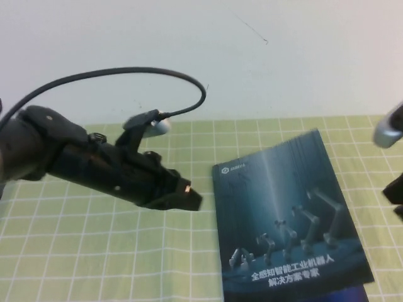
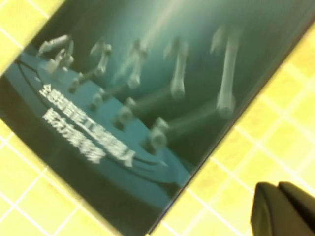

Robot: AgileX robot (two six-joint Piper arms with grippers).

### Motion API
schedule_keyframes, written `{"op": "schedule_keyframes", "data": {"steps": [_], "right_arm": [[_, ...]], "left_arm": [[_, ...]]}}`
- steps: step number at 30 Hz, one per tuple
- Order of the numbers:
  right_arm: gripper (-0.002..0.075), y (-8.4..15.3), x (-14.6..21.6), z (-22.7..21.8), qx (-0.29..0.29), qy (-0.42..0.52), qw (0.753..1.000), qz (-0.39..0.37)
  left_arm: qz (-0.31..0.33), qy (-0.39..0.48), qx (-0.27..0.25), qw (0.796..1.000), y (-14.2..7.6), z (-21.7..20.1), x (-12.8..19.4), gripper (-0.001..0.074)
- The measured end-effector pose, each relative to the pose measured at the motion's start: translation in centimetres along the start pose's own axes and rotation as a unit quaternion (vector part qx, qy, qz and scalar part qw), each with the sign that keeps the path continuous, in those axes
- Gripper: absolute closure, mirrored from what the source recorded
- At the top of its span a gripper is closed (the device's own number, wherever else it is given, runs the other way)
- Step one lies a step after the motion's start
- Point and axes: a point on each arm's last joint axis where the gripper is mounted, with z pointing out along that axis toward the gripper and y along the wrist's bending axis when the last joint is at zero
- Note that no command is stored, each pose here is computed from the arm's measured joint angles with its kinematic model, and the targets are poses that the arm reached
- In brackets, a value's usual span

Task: Close book

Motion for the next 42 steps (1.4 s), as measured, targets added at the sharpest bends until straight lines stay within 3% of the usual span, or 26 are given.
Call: {"op": "schedule_keyframes", "data": {"steps": [6,13,18,27,32,42], "right_arm": [[0.0729,2.0,1.6,-6.6,0.042,-0.069,0.997,-0.006],[0.0729,4.5,6.7,-7.8,0.076,-0.115,0.990,-0.003],[0.0729,6.1,11.0,-6.2,0.102,-0.156,0.982,0.011],[0.0729,8.0,15.7,-5.1,0.129,-0.231,0.964,0.042],[0.0729,8.6,16.5,-5.4,0.121,-0.226,0.966,0.039],[0.0729,8.8,16.8,-5.3,0.113,-0.213,0.970,0.040]], "left_arm": [[0.060,-0.007,-0.201,0.978,-1.7,-5.9,0.6,0.0737],[0.119,-0.106,-0.349,0.923,-4.9,-12.8,3.4,0.0737],[0.145,-0.183,-0.368,0.900,-6.1,-14.8,8.3,0.0737],[0.183,-0.279,-0.370,0.867,-5.6,-14.8,16.4,0.0737],[0.192,-0.304,-0.367,0.858,-5.9,-15.0,18.1,0.0737],[0.195,-0.316,-0.365,0.854,-6.2,-15.3,18.4,0.0737]]}}
